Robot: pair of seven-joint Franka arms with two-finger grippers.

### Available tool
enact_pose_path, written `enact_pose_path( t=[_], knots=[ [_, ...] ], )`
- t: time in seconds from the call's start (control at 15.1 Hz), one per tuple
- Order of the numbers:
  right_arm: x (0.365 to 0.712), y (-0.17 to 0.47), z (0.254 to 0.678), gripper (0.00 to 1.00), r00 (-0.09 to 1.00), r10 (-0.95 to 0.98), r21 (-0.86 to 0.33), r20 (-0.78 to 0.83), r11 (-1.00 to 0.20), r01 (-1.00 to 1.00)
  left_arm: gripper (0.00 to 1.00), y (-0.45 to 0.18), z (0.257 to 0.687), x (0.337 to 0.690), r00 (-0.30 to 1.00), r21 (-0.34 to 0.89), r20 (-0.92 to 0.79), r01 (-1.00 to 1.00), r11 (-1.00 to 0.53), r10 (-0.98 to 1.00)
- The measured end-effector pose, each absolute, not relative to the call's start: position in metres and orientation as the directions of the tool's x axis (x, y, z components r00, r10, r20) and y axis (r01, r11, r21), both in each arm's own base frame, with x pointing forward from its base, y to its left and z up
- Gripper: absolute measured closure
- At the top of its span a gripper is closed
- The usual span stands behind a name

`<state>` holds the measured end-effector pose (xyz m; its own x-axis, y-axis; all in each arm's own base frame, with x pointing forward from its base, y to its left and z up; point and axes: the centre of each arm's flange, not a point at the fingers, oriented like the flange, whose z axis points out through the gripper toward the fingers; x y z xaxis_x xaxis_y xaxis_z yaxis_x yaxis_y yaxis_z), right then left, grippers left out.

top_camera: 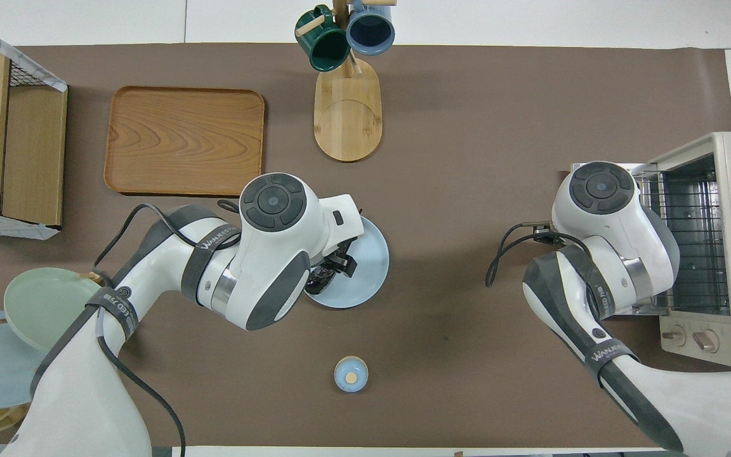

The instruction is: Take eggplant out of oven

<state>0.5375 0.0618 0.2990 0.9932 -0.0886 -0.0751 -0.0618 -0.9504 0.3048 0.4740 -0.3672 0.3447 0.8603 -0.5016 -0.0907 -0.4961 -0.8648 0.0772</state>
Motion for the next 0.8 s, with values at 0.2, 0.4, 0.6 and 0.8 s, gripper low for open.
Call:
enact_pose_path(
  t=[0.2,0.4,0.6,0.8],
  knots=[
    [0.537,0.056,0.296,0.99,0.995,-0.075,0.294,-0.069,-0.955,-0.051,0.0,-0.379,0.332,0.462,0.846,0.076,-0.102,-0.518,-0.852,-0.523],
    [0.537,0.056,0.296,0.99,0.996,-0.05,0.293,-0.075,-0.956,-0.026,0.0,-0.381,0.321,0.456,0.842,0.075,-0.109,-0.524,-0.849,-0.529],
    [0.536,0.06,0.297,0.99,0.996,0.023,0.314,-0.087,-0.948,0.049,0.0,-0.38,0.312,0.451,0.84,0.074,-0.111,-0.527,-0.847,-0.532],
    [0.539,0.059,0.317,0.99,0.989,0.099,0.309,-0.111,-0.942,0.129,0.04,-0.38,0.31,0.45,0.84,0.074,-0.109,-0.527,-0.847,-0.532]
  ],
)
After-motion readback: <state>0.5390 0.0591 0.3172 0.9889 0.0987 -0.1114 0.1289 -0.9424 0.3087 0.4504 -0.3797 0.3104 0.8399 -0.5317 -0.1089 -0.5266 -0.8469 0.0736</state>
